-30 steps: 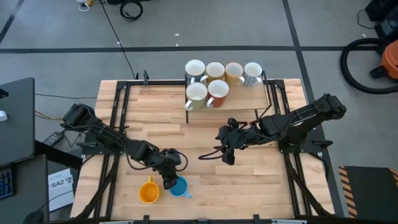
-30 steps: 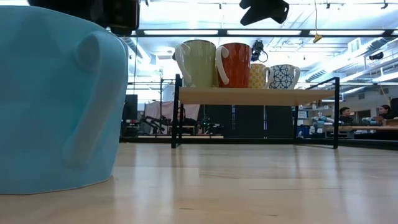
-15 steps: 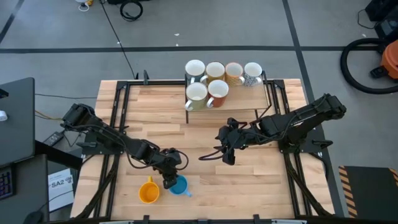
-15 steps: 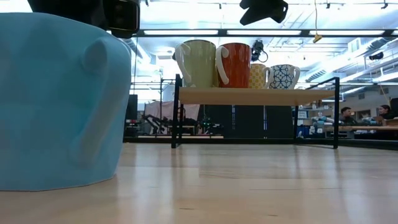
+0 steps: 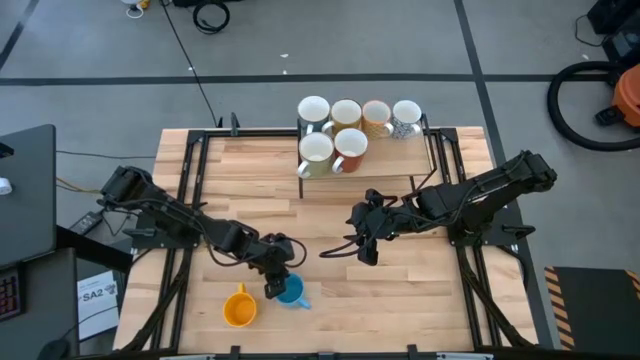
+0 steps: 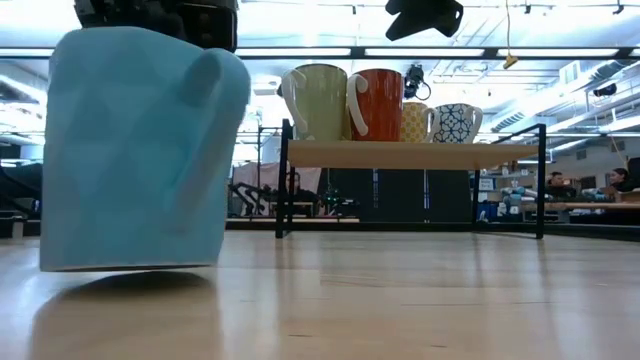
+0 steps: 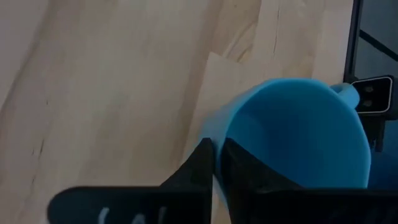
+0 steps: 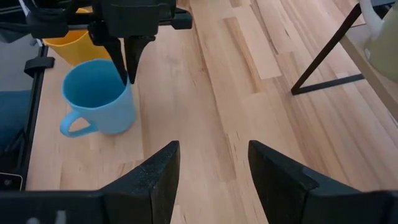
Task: Place coffee mugs
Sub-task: Put the blue mug on the shelf
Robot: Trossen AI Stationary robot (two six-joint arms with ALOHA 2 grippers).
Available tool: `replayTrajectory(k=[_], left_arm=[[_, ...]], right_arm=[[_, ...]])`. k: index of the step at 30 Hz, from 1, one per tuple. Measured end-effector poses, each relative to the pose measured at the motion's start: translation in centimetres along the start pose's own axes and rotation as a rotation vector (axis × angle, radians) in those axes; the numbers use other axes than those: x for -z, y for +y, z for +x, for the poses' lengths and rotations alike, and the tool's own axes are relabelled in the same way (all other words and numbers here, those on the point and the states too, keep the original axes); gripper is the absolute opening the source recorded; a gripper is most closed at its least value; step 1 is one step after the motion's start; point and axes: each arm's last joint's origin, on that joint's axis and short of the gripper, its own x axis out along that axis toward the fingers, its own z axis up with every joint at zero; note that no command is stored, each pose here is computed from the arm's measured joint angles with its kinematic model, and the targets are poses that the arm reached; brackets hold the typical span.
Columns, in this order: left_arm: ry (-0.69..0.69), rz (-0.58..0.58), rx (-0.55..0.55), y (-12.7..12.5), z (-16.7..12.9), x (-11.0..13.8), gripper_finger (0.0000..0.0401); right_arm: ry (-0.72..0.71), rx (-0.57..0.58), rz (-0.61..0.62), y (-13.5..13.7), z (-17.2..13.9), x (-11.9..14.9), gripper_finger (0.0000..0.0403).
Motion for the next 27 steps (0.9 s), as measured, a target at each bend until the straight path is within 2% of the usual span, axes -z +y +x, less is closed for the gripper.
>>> replayTrajectory(k=[8,19,27], left_arm=[[-0.014,0.026,-0.022,1.3,0.0,-1.1,0.0026],[-0.086,0.032,-0.122,6.3,-0.5,-4.7,0.0024],[-0.110,0.016,-0.168,8.6,-0.9,-6.0,0.0025]], right_arm=[[0.000,0.000,0.000,0.0,0.0,0.0,0.0196],[0.001,0.000,0.000,0.0,0.0,0.0,0.0196],[0.001,0.001,0.009,0.0,0.0,0.0,0.0196]])
